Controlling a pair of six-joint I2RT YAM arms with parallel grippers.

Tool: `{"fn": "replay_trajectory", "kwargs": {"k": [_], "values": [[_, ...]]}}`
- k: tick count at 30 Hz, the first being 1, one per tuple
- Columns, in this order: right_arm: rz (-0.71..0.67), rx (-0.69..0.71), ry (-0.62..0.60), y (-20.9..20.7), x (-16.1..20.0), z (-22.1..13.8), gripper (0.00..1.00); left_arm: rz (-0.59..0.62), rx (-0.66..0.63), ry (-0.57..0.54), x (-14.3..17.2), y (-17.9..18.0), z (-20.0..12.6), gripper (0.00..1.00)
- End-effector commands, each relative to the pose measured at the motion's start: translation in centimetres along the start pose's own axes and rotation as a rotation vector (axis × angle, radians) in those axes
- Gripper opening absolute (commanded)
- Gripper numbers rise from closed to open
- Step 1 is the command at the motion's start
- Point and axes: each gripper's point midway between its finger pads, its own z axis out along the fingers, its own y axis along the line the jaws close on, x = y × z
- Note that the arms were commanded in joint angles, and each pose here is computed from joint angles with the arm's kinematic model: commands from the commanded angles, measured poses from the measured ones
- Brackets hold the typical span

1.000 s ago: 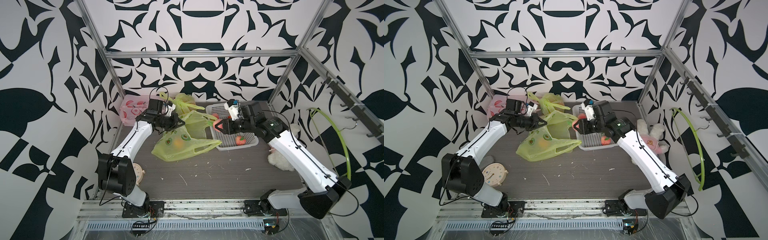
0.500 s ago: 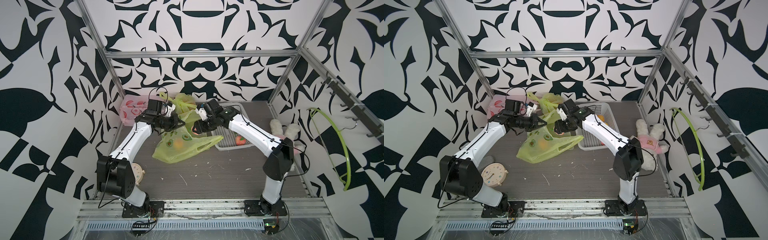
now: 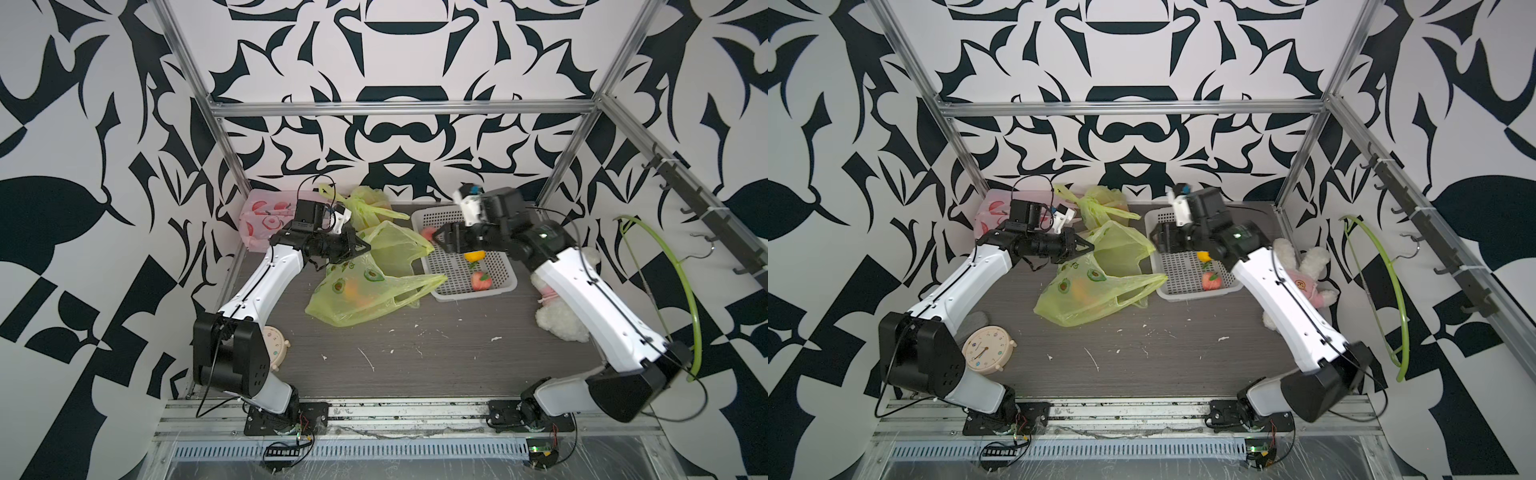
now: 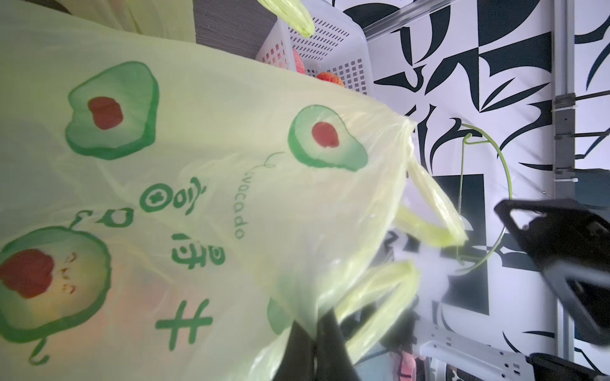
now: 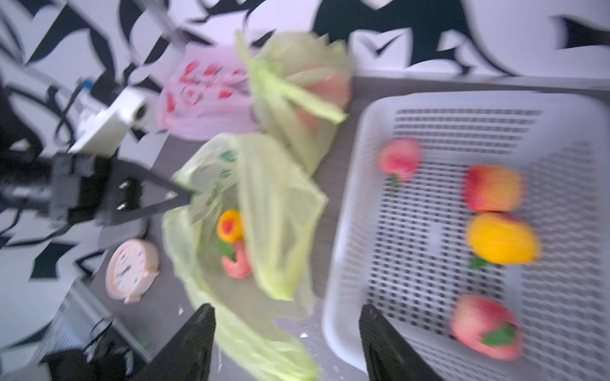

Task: Place the peach into a plastic bag & tie a knot
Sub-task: Place the peach in the plastic bag, then pick up the peach from the basket.

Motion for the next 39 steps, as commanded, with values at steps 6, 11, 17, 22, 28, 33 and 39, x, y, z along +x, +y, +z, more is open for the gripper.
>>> {"fn": "replay_trajectory", "kwargs": {"k": [6, 11, 17, 22, 28, 33, 39], "values": [[0.151, 0.360, 0.132, -13.1, 2.9, 5.9, 0.81, 0.009, 0.018, 0.005, 0.0, 0.0, 0.2, 0.00], [0.126, 0.466, 0.241, -16.8, 4.8, 11.4, 0.82, 0.006, 0.018, 0.005, 0.3, 0.0, 0.1, 0.00], [0.104, 0.553, 0.313, -19.8, 6.1, 15.5, 0.81, 0.000, 0.015, 0.006, 0.6, 0.2, 0.0, 0.00], [0.093, 0.590, 0.352, -21.3, 6.7, 18.0, 0.82, -0.001, 0.014, 0.007, 0.7, 0.3, 0.1, 0.00], [0.092, 0.589, 0.383, -22.0, 6.7, 20.5, 0.81, -0.003, 0.011, 0.011, 0.8, 0.4, 0.1, 0.00], [0.105, 0.576, 0.391, -21.8, 6.6, 20.7, 0.67, -0.007, 0.010, 0.016, 0.8, 0.5, 0.3, 0.00], [0.138, 0.454, 0.256, -17.5, 4.1, 16.5, 0.48, -0.004, 0.014, 0.013, 0.5, 0.4, 0.3, 0.00]]}}
